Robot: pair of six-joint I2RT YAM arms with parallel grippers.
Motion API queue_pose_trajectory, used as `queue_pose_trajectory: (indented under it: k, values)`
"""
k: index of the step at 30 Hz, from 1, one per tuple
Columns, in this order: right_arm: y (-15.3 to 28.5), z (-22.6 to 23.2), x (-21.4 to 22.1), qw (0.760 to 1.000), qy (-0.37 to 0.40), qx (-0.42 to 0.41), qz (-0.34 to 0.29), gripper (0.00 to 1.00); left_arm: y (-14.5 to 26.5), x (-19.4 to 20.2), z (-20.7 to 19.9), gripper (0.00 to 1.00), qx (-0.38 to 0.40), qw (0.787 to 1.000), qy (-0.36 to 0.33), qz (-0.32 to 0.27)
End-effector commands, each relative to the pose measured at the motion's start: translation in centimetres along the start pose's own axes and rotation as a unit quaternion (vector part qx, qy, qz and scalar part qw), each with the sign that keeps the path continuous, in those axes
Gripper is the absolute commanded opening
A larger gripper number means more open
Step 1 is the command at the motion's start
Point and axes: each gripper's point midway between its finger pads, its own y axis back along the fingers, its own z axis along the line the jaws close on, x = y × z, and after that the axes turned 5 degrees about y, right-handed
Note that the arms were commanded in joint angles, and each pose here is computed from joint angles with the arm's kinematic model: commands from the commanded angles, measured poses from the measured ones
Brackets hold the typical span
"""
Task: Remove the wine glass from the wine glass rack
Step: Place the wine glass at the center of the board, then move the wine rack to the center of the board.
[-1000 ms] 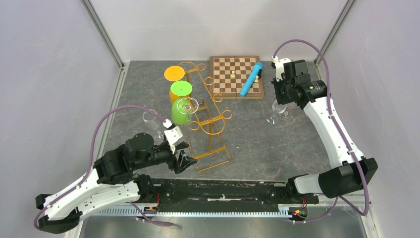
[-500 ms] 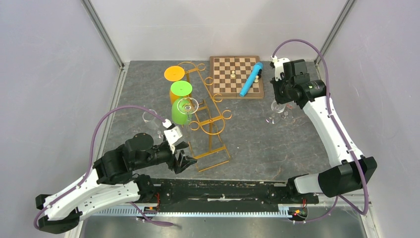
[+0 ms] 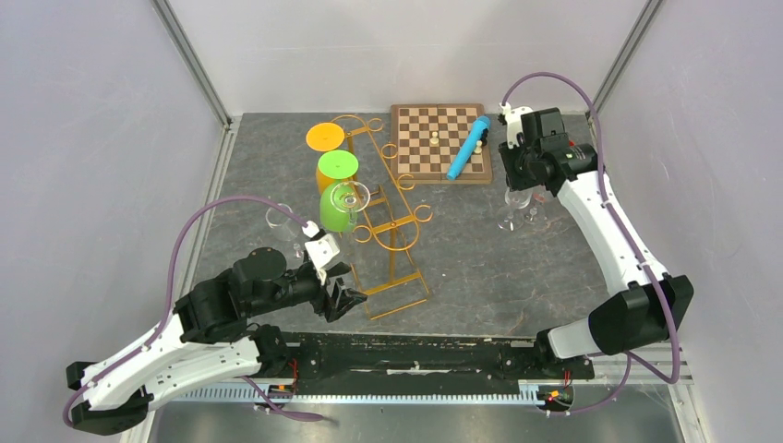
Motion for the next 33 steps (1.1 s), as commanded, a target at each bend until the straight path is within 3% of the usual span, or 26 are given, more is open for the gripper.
queue_pose_trajectory:
  k: [1, 6, 24, 33]
  values:
    - [0.6, -0.9, -2.2, 0.999, -0.007, 0.018, -0.033, 0.30, -0.4, -0.9, 0.0, 0.74, -0.005, 1.000, 0.024, -0.018]
    - [1.0, -1.5, -3.0, 0.998, -0.012, 0.033, -0.046, 0.37, -0.4, -0.8, 0.1, 0.74, -0.008, 1.000, 0.024, -0.017]
    - [4.6, -3.7, -8.3, 0.990, -0.034, 0.073, -0.119, 0.45, -0.8, -0.5, 0.3, 0.74, -0.015, 1.000, 0.025, -0.009]
    - [7.3, -2.8, -10.4, 0.982, -0.042, 0.044, -0.178, 0.54, -0.9, -0.4, 0.7, 0.74, -0.024, 0.999, 0.025, -0.006]
